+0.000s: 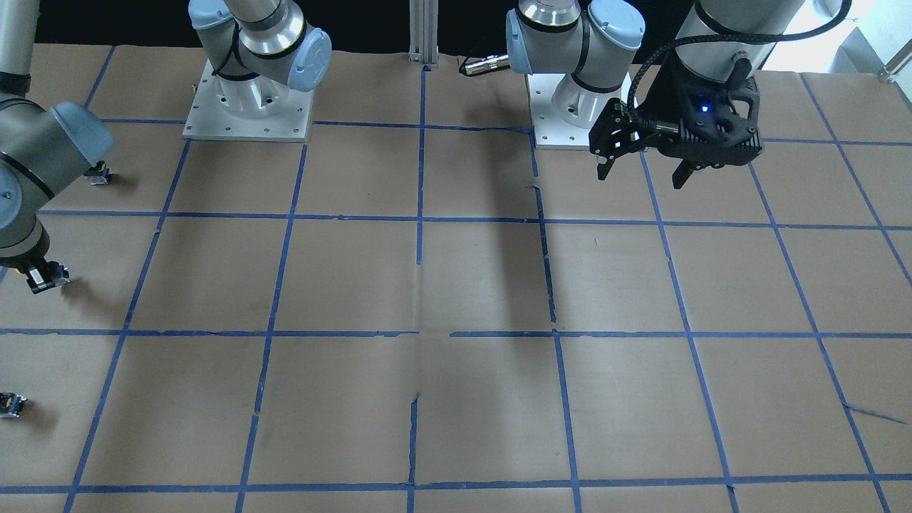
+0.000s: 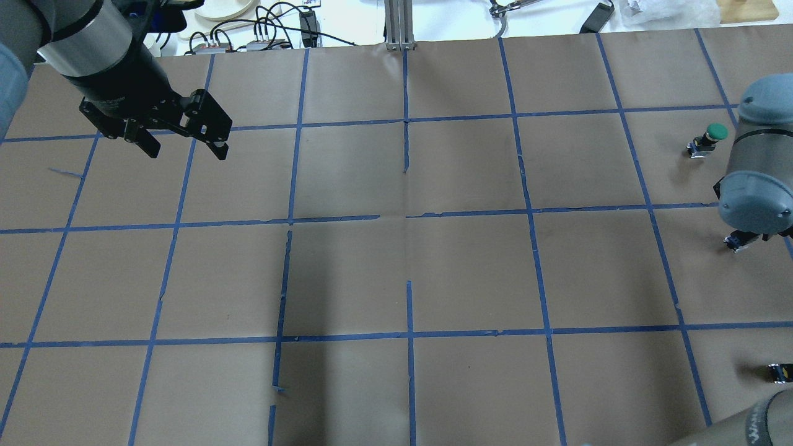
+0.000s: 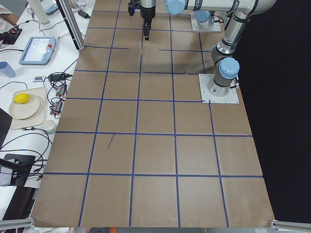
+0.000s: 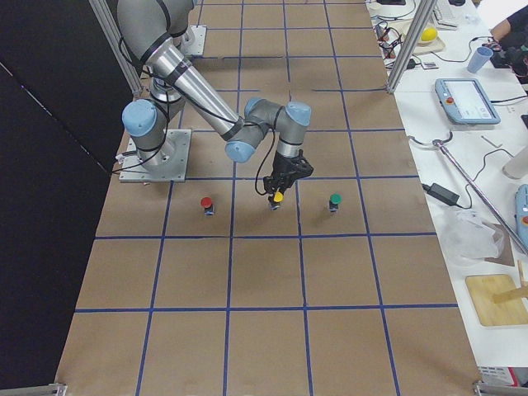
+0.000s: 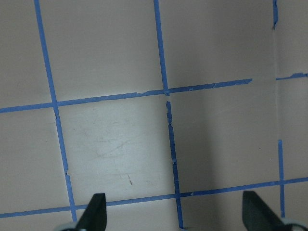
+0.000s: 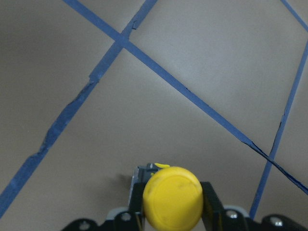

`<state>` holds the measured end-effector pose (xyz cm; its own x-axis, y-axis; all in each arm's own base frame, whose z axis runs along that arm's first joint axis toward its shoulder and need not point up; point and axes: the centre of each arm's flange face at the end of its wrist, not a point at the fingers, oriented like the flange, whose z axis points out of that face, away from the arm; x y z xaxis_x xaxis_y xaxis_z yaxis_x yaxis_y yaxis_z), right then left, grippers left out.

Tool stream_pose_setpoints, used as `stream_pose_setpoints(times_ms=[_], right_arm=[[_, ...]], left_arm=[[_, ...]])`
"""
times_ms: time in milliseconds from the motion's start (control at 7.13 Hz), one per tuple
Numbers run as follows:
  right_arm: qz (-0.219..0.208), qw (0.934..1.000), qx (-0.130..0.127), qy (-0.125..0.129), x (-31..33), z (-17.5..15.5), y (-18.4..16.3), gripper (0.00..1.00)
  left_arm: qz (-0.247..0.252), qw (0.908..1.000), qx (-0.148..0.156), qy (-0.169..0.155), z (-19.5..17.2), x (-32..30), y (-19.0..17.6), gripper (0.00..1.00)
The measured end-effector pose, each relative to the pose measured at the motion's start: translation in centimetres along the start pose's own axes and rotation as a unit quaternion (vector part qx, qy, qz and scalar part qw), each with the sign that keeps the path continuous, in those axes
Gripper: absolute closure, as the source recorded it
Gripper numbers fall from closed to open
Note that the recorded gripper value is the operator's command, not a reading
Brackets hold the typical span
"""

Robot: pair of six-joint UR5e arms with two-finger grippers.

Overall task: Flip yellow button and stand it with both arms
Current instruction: 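Lower the yellow button upright onto the table and open the right gripper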

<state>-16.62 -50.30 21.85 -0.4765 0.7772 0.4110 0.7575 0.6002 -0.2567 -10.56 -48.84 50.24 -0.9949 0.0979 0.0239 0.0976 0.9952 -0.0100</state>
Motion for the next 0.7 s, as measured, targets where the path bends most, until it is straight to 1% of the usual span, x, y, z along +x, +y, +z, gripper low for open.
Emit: stream_pose_setpoints(times_ms=[280, 421, 561, 701], right_arm=[[0.003, 1.0, -0.004, 0.003, -0.23, 0.5, 0.13, 0.23], [0.002, 1.0, -0.005, 0.004, -0.27, 0.65, 0.15, 0.05], [-0.001, 1.0, -0.007, 0.004, -0.3, 0.77, 0.18, 0.01], [-0.005, 0.9999, -0.008, 0.005, -0.24, 0.71, 0.19, 0.0]], left_arm=[[-0.004, 1.0, 0.001, 0.0, -0.1, -0.05, 0.11, 0.01], [-0.005, 1.0, 0.0, 0.0, -0.09, -0.07, 0.12, 0.01], [-0.005, 1.0, 0.0, 0.0, -0.06, -0.11, 0.14, 0.01], [-0.006, 1.0, 0.0, 0.0, -0.04, -0.13, 0.13, 0.01]])
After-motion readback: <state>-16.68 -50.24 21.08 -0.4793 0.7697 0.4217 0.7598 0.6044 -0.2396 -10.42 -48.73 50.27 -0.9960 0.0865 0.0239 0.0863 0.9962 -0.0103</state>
